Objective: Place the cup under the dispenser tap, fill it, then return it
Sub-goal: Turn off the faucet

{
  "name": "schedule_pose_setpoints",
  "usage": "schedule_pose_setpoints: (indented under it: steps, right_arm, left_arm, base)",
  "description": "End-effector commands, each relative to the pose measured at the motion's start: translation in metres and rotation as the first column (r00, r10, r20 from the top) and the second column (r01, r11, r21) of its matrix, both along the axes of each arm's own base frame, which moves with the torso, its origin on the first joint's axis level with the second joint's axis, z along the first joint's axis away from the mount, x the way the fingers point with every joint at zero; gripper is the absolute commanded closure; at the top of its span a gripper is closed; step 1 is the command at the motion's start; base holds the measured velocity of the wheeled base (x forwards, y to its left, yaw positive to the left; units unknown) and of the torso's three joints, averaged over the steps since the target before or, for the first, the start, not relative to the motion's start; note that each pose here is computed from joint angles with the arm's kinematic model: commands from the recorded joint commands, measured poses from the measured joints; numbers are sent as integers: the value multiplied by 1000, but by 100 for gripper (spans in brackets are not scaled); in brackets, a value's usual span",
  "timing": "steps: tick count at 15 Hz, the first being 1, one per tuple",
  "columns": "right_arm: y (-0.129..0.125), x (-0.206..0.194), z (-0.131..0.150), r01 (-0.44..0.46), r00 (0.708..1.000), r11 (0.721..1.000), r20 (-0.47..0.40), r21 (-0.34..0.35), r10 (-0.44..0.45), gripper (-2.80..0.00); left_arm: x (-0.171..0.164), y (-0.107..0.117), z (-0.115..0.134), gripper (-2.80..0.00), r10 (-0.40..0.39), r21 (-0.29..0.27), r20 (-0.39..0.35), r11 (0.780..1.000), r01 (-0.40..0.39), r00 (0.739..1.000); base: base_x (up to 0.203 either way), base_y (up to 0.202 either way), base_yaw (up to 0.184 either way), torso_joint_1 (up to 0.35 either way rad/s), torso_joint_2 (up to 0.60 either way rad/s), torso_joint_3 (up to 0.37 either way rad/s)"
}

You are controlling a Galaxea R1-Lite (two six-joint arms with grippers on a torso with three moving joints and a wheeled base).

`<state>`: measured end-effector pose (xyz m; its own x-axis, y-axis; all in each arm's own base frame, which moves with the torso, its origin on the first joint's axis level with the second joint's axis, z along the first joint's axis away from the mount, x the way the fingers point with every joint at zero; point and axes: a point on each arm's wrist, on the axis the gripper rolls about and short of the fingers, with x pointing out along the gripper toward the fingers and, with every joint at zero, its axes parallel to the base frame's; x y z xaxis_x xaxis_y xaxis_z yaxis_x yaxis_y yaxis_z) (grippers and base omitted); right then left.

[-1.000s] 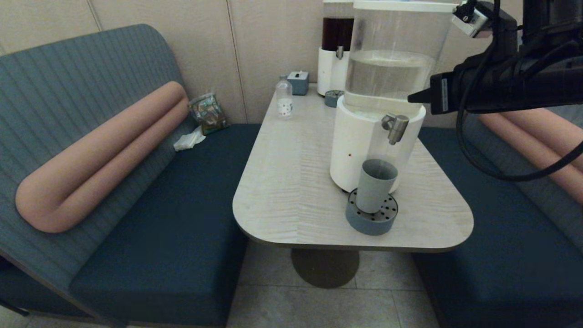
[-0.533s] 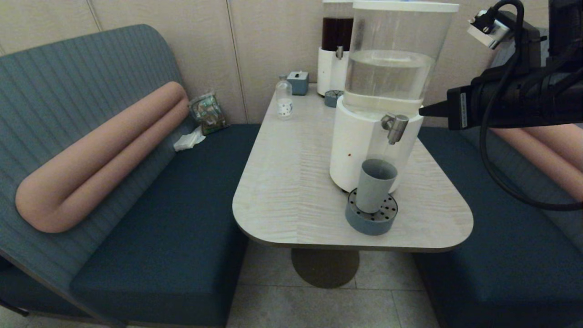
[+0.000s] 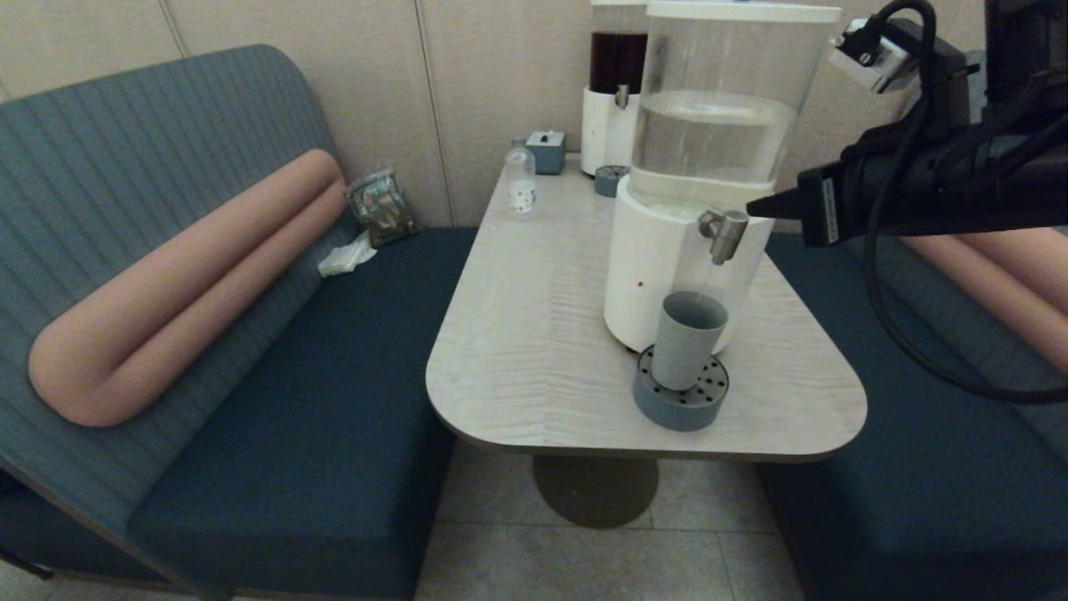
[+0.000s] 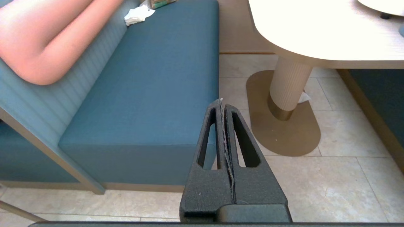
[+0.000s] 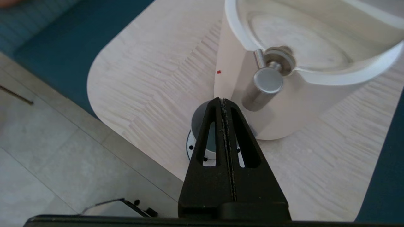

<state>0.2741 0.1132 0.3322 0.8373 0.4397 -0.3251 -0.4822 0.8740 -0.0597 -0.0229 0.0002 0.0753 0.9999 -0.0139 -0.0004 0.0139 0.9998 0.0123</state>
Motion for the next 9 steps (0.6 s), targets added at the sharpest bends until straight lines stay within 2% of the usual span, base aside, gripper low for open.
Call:
schedule_pose_setpoints:
  steps: [1,9]
  right_arm:
    - [7,11,-9,-9,1000,1000,-25,-20,9,0]
    - [16,34,-21,10,999,999,-47,-42,-12,0]
  left_arm:
    - [0,0,0,0,0,0,0,1000,0,1000]
    - [0,0,0,0,0,0,2,1000,0,1000]
  base:
    - [0,0,0,0,0,0]
    - [0,0,0,0,0,0]
